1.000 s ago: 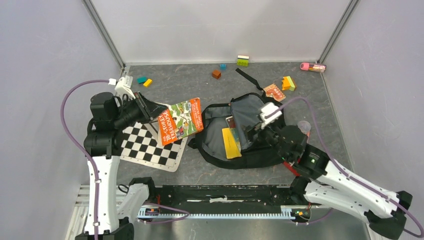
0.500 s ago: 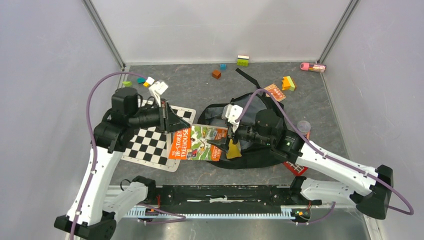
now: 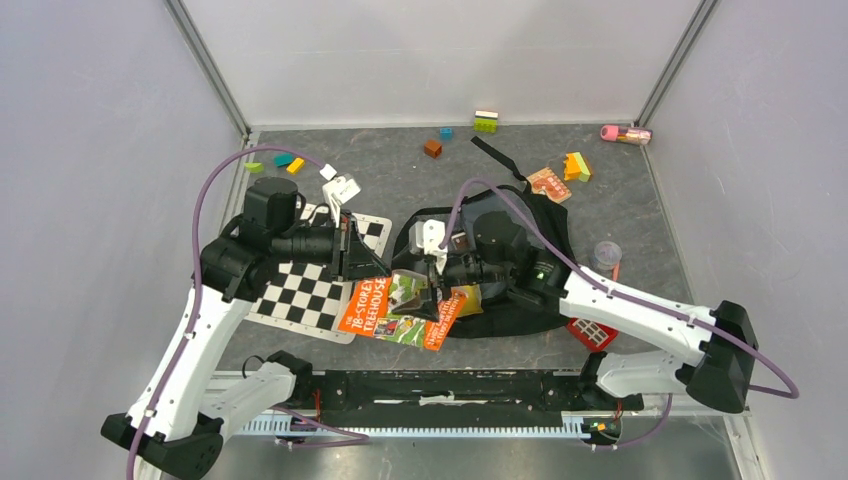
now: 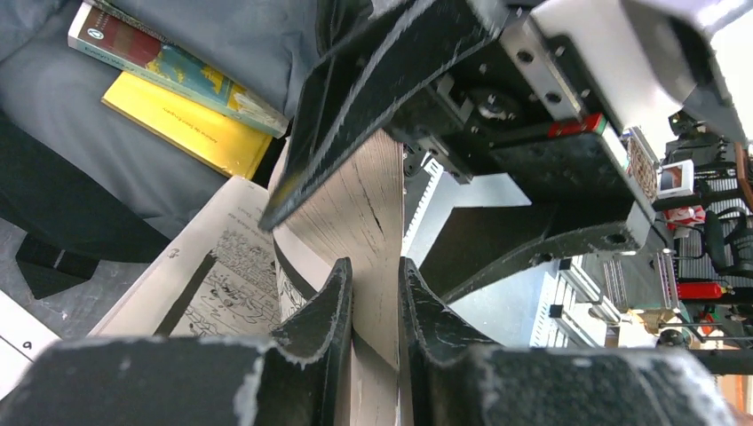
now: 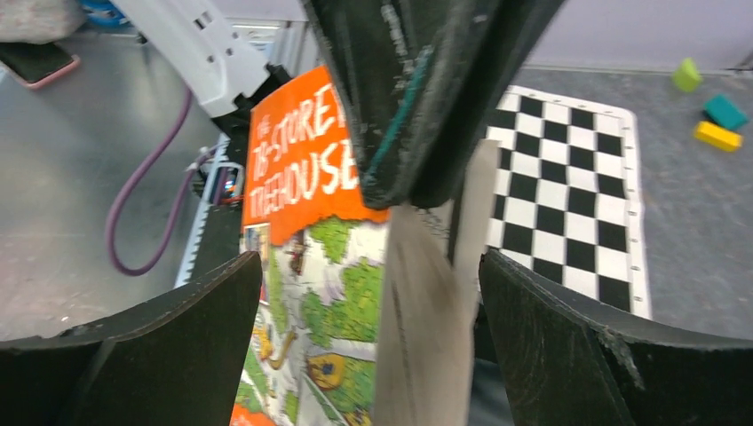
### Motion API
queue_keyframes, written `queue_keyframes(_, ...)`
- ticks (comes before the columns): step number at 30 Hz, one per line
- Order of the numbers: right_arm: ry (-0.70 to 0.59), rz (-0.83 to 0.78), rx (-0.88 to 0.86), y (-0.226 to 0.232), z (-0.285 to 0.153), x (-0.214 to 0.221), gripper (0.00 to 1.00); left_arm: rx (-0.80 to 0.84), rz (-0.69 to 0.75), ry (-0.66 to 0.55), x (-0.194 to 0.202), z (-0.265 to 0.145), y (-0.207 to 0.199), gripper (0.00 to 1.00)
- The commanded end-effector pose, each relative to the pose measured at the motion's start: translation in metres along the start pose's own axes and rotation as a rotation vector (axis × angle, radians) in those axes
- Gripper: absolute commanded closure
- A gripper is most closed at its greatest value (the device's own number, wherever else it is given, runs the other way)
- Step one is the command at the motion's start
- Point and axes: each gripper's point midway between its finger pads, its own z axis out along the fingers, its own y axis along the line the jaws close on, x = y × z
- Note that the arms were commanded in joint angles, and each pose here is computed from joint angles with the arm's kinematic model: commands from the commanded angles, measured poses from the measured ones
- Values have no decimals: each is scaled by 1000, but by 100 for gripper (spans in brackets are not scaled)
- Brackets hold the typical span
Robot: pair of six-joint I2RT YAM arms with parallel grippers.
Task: Pack the student bag
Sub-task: Place the book in the student bag.
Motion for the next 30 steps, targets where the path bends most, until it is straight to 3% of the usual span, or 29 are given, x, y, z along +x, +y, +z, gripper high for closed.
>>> queue_keyframes(1,-49,25,-110,22,8,-19,5,108,132,-48,-16,-7,-27,98)
queue_keyframes(5,-30,67,-158,31,12,-8,14,153,134,-53,-14,-5,-32,98)
queue_keyframes(8,-22,79,-180,35,13,-4,29,155,137,-52,-11,-5,-32,98)
queue_keyframes(11,-8,90,-153,31,13,1,52,135,142,-60,-9,-5,-29,98)
queue_keyframes(14,25,103,-63,17,14,10,91,107,149,-106,-16,-7,-28,98)
queue_keyframes(15,38,108,-25,11,13,13,100,87,152,-133,-19,-8,-26,94)
queue_keyframes(16,46,113,24,3,12,15,100,70,155,-163,-23,-9,-26,85)
queue_keyframes(17,50,120,70,-3,10,16,100,43,155,-193,-28,-10,-23,67)
queue_keyframes(18,48,117,114,-10,7,15,100,8,158,-226,-32,-12,-19,41)
queue_keyframes(20,25,155,217,-24,-1,13,100,-69,151,-295,-41,-17,-10,3)
queue_keyframes(30,-240,262,671,-85,-69,-29,100,-159,-1,-564,-44,-23,19,0)
